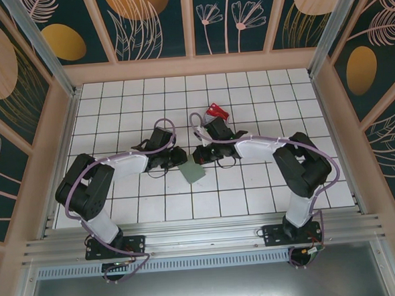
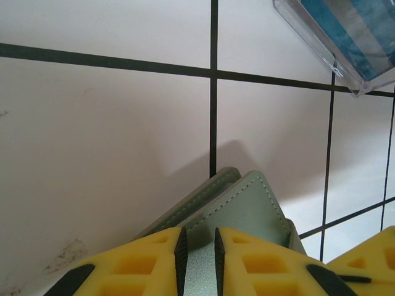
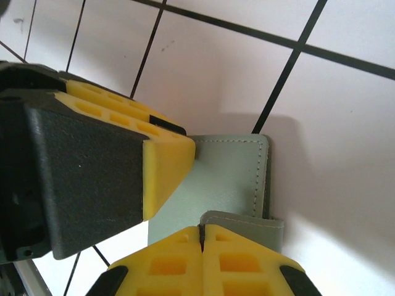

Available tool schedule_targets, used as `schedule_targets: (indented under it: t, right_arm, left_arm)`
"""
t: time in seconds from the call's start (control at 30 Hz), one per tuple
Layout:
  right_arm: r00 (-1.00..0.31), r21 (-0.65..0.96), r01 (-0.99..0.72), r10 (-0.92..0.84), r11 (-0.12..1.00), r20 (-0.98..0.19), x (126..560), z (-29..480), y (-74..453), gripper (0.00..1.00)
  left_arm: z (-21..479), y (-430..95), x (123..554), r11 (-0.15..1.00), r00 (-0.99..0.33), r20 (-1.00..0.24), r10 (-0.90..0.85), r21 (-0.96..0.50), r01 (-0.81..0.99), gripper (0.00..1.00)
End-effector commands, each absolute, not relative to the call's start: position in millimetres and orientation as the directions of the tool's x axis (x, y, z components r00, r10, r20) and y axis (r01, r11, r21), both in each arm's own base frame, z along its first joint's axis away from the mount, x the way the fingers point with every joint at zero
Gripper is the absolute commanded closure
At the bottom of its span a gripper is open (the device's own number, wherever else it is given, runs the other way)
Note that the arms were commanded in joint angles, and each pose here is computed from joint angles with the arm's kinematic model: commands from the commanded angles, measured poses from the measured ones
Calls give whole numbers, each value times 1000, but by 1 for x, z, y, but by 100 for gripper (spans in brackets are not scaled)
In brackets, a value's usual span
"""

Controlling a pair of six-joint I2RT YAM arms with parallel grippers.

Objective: Put the credit cards into the card holder
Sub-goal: Close the button on the card holder.

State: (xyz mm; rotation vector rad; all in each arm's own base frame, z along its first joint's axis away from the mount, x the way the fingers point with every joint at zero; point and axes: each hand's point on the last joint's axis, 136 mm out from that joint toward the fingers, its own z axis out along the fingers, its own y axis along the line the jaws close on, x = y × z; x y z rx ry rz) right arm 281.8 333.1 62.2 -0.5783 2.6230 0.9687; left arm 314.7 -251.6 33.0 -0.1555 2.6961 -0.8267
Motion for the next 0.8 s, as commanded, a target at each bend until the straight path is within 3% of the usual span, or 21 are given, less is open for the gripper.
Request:
schedule_targets:
  t: [0.0,0.4,0.53,0.77]
  right_arm:
    - [-869,544,-490,-328,681,-371,272,55,339,95]
    - [-866,572,-500,-355,650,-353,258,48,346,96]
    - [-868,564,-495,-355,661,-347,258,45,343,96]
    - [-893,566,-447,-309,692,-327,258,37,337,97]
  left_arm:
    - [14,-247,305,852,-957,-218,-191,-521,-51,76]
    - [13,-246,304,850,-955,-217,-201,-523,-60,77]
    - [42,-248,311,826,-934,-276,-226,-562,-34,76]
    - [94,-214,297,834,-871,-374,-320,-548,-72,63]
